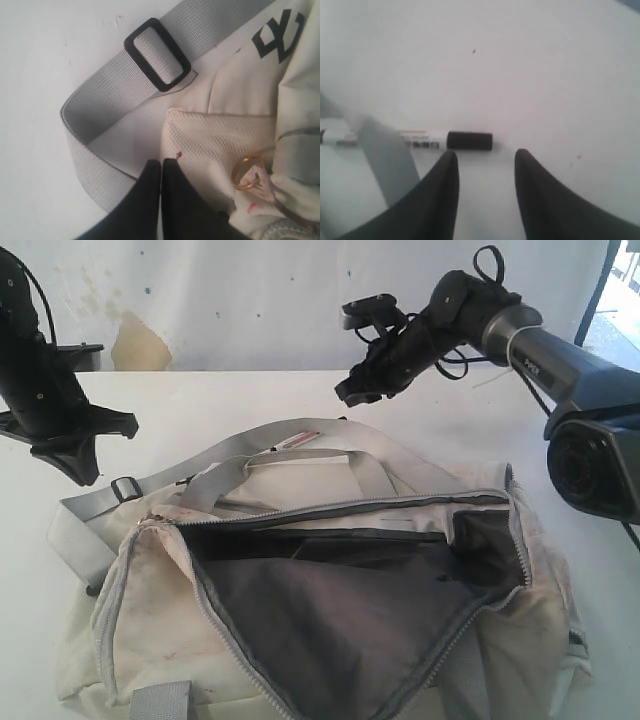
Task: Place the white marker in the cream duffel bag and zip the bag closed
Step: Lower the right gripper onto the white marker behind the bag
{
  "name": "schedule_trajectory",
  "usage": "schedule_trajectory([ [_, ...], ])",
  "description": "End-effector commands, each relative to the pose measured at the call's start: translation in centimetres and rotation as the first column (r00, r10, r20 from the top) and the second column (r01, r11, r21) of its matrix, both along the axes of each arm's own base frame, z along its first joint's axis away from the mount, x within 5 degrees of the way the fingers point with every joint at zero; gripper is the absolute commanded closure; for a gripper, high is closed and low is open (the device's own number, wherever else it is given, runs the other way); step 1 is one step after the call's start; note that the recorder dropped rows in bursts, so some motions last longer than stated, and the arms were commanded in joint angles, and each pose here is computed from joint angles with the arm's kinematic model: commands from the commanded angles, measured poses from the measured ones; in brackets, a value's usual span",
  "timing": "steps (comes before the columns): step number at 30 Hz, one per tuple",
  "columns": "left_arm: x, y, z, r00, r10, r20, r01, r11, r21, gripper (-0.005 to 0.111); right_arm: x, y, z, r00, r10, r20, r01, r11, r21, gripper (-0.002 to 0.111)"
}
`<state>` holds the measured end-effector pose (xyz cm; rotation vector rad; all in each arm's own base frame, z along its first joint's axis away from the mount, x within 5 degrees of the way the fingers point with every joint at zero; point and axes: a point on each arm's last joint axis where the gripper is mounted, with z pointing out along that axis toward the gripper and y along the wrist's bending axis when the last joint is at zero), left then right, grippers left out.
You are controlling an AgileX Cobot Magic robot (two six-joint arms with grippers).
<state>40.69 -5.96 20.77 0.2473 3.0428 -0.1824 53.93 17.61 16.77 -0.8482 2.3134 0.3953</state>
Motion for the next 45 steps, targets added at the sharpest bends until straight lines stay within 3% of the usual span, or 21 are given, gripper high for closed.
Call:
schedule_trajectory([
  [1,-0.1,0.1,0.5,1.0,0.003,0.018,-0.003,1.0,-0.008,0.106,0.7,0.0,-1.2,0.997,-0.07,0.01,0.07,0.996,0.052,0.064],
  [3,0.0,0.1,0.5,1.0,0.004,0.028,-0.004,1.0,-0.009,0.106,0.8,0.0,-1.8,0.999,-0.04,0.029,0.039,0.999,0.03,0.054],
  [8,0.1,0.1,0.5,0.999,0.006,0.041,-0.005,1.0,-0.01,0.106,0.9,0.2,-3.3,0.984,0.134,0.119,-0.128,0.99,-0.06,0.054],
  [13,0.0,0.1,0.5,1.0,0.004,0.029,-0.004,1.0,-0.009,0.106,0.6,1.0,-4.3,0.916,0.351,0.195,-0.335,0.936,-0.11,0.057],
  [16,-0.3,0.1,0.5,1.0,0.009,-0.002,-0.009,1.0,-0.007,0.106,0.7,1.5,-4.4,0.877,0.403,0.261,-0.371,0.914,-0.163,0.048],
  [23,-0.4,0.0,0.5,1.0,0.014,-0.019,-0.014,1.0,-0.021,0.106,0.6,1.7,-4.4,0.816,0.496,0.295,-0.444,0.866,-0.228,0.048],
  [45,-0.4,-0.1,0.5,1.0,0.015,-0.017,-0.016,1.0,-0.025,0.106,0.4,1.9,-5.0,0.814,0.503,0.292,-0.477,0.864,-0.158,0.05],
])
